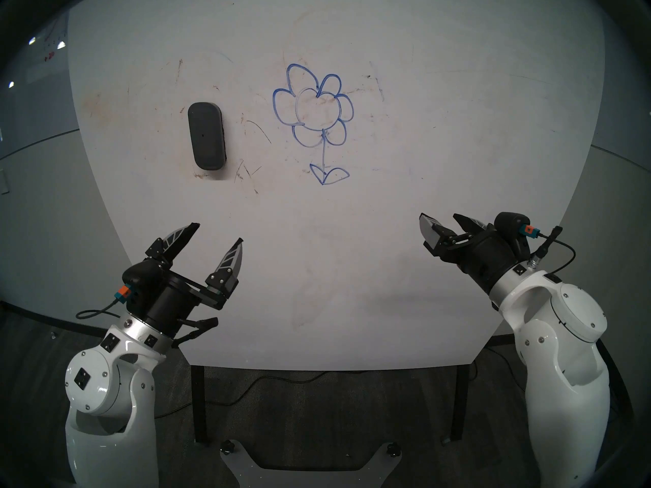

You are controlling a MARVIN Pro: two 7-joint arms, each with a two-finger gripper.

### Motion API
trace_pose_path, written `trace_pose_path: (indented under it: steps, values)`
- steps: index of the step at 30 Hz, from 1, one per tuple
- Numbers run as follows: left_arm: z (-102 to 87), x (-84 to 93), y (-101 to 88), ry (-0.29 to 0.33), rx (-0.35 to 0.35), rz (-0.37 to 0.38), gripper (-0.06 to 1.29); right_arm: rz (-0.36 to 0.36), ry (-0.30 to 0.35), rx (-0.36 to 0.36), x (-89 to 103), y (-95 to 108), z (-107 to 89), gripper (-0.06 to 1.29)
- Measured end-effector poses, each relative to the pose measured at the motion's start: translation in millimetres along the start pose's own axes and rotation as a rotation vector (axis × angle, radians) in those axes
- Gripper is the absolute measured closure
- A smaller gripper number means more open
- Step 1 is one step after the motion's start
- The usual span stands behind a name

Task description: Erase all marks on the whiteboard with the eraser

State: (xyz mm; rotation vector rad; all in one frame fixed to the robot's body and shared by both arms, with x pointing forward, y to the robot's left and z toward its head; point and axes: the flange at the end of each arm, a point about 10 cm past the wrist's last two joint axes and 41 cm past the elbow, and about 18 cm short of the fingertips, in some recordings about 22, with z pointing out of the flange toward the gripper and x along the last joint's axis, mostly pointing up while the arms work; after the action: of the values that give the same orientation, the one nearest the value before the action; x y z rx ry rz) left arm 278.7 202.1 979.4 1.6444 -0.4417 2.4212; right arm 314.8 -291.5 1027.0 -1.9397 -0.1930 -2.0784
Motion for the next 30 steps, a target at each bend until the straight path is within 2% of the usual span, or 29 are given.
trace_pose_path:
  steps: [9, 19, 30]
  values:
    - [17.7, 16.1, -23.8, 0.023, 0.085, 0.077, -0.03, 0.0, 0.0, 0.0, -0.1, 0.1, 0.0, 0.0]
    - [39.4, 32.5, -41.6, 0.052, 0.166, 0.089, -0.03, 0.001, -0.001, 0.0, -0.3, 0.2, 0.0, 0.0]
    - [66.9, 18.6, -58.9, 0.018, 0.192, 0.032, -0.03, 0.001, -0.001, -0.001, -0.4, 0.3, 0.0, 0.0]
